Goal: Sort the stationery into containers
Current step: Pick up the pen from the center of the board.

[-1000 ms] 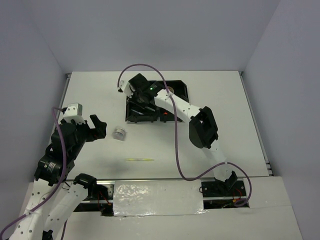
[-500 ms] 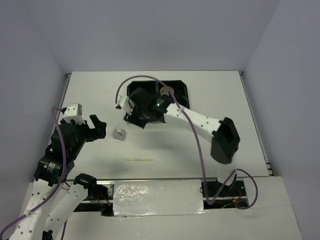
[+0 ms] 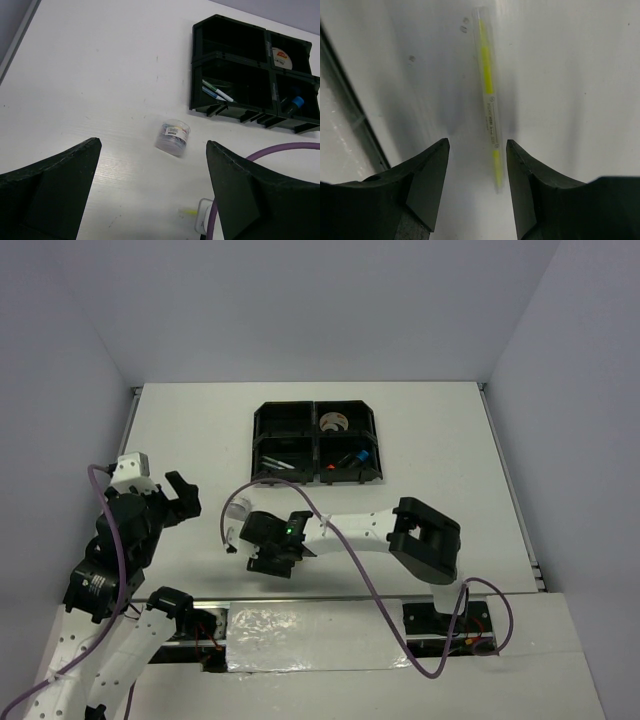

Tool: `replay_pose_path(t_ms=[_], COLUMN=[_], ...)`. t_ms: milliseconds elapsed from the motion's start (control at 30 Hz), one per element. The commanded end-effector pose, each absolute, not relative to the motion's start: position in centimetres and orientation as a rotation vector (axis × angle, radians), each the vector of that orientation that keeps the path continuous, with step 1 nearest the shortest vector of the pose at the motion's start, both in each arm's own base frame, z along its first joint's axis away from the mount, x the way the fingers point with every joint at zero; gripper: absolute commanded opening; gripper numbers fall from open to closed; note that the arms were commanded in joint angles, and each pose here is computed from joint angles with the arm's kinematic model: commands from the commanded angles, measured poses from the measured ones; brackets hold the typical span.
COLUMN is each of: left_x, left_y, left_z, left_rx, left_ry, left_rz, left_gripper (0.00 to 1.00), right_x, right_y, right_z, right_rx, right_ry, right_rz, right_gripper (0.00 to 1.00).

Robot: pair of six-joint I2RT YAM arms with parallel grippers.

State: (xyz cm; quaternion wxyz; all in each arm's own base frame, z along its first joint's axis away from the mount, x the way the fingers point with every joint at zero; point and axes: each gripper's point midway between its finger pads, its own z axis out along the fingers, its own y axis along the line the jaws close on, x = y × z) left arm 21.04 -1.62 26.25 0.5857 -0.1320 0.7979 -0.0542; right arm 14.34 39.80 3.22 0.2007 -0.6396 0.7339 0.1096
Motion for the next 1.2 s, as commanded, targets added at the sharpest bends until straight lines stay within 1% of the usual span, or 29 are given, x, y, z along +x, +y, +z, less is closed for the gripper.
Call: replay_pose_path(t_ms=[0,200,367,433,500,567,600,667,700,767,800,867,900,967,1000,1067,1100,1133,1167], left_x=[21.4,21.6,21.7,21.7,21.8,21.8,21.8,21.8,21.8,21.8,21.8,21.8,21.9,21.9,21.9,21.9,21.9,21.9,21.9], left_y=[-1.6,-2.1,-2.2,-2.3,-2.4,-2.5,-2.5,-2.5,-2.5,-2.5,-2.6,-2.6,-2.6,-2.6,-2.6,-2.6,-2.5,-2.5,-2.5], left_z=[27.5,27.4,27.4,27.3,27.2,27.2,27.1,27.2,27.2,27.2,27.3,27.2,27.2,27.2,27.2,27.1,27.1,27.1,27.2], left_rx=[-0.313,-0.291,-0.284,-0.28,-0.276,-0.273,-0.271,-0.269,-0.267,-0.265,-0.264,-0.264,-0.261,-0.262,-0.262,-0.264,-0.267,-0.268,-0.271], left_ry=[1.823,1.834,1.836,1.84,1.843,1.846,1.847,1.844,1.843,1.843,1.841,1.844,1.846,1.846,1.846,1.847,1.845,1.845,1.844], left_rz=[-0.137,-0.149,-0.155,-0.155,-0.158,-0.161,-0.16,-0.161,-0.165,-0.166,-0.168,-0.167,-0.166,-0.167,-0.167,-0.168,-0.165,-0.163,-0.163], left_gripper=[0.99,0.99,0.99,0.99,0.99,0.99,0.99,0.99,0.99,0.99,0.99,0.99,0.99,0.99,0.99,0.99,0.99,0.99,0.99], right_x=[15.6,15.7,15.9,16.2,16.3,15.8,15.5,14.6,14.5,14.2,14.3,15.3,17.0,18.8,20.9,23.2,24.5,26.6,28.2], right_y=[41.3,41.9,41.4,41.2,41.0,41.3,41.4,41.7,41.8,42.1,42.2,42.4,42.2,41.5,41.1,41.3,40.9,40.2,40.7], right_z=[4.2,4.0,1.4,0.8,0.1,-0.1,0.0,0.5,0.8,1.9,3.3,5.2,7.0,8.6,10.3,12.8,13.2,13.8,15.7], right_rx=[-1.691,-1.698,-1.72,-1.718,-1.723,-1.743,-1.75,-1.78,-1.779,-1.775,-1.754,-1.715,-1.664,-1.622,-1.581,-1.531,-1.53,-1.489,-1.454], right_ry=[2.011,2.002,2.083,2.094,2.11,2.117,2.115,2.111,2.107,2.082,2.051,1.991,1.959,1.953,1.942,1.91,1.907,1.92,1.893], right_rz=[0.309,0.356,0.386,0.363,0.364,0.415,0.434,0.504,0.521,0.562,0.576,0.555,0.508,0.458,0.427,0.408,0.377,0.351,0.356], right_gripper=[0.57,0.57,0.5,0.45,0.44,0.35,0.25,0.12,0.0,0.0,0.0,0.0,0.0,0.0,0.0,0.0,0.0,0.0,0.0])
